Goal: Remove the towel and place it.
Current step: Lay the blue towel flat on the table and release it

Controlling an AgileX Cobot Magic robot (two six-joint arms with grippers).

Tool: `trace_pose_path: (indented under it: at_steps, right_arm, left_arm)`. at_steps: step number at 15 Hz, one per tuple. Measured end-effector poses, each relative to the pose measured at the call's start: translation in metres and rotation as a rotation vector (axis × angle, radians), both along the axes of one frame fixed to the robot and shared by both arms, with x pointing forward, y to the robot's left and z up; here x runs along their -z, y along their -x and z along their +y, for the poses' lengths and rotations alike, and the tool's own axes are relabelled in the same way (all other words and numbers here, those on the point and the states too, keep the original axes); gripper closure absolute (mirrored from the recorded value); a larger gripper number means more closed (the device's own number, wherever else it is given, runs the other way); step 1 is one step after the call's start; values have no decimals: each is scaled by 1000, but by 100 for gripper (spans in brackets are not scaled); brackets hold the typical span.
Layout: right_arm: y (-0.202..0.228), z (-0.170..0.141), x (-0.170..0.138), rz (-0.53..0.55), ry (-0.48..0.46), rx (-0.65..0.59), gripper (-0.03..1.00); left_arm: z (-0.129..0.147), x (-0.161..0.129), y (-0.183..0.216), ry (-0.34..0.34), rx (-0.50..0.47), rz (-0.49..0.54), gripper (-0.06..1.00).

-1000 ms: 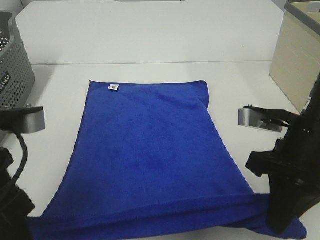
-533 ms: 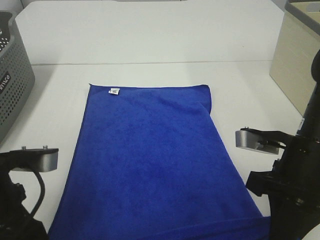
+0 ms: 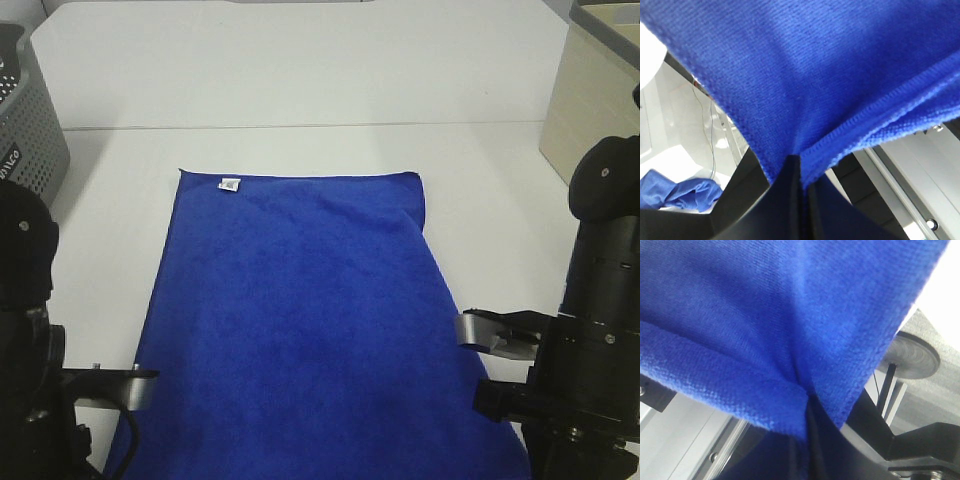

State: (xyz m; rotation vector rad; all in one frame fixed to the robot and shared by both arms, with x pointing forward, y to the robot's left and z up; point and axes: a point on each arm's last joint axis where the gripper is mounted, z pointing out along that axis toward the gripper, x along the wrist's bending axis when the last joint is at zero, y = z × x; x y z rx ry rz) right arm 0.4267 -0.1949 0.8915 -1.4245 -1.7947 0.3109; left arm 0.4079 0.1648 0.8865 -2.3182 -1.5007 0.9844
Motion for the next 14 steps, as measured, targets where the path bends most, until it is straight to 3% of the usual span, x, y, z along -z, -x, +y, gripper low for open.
trace_pose_path:
  at_steps: [5, 14]
  right_arm:
    - [1, -1, 13, 53, 24, -12, 97]
    - [1, -2, 23, 94, 42, -20, 96]
  left_arm:
    - [-9, 24, -20, -13, 51, 52, 94]
    - [-14, 27, -33, -19, 72, 33, 94]
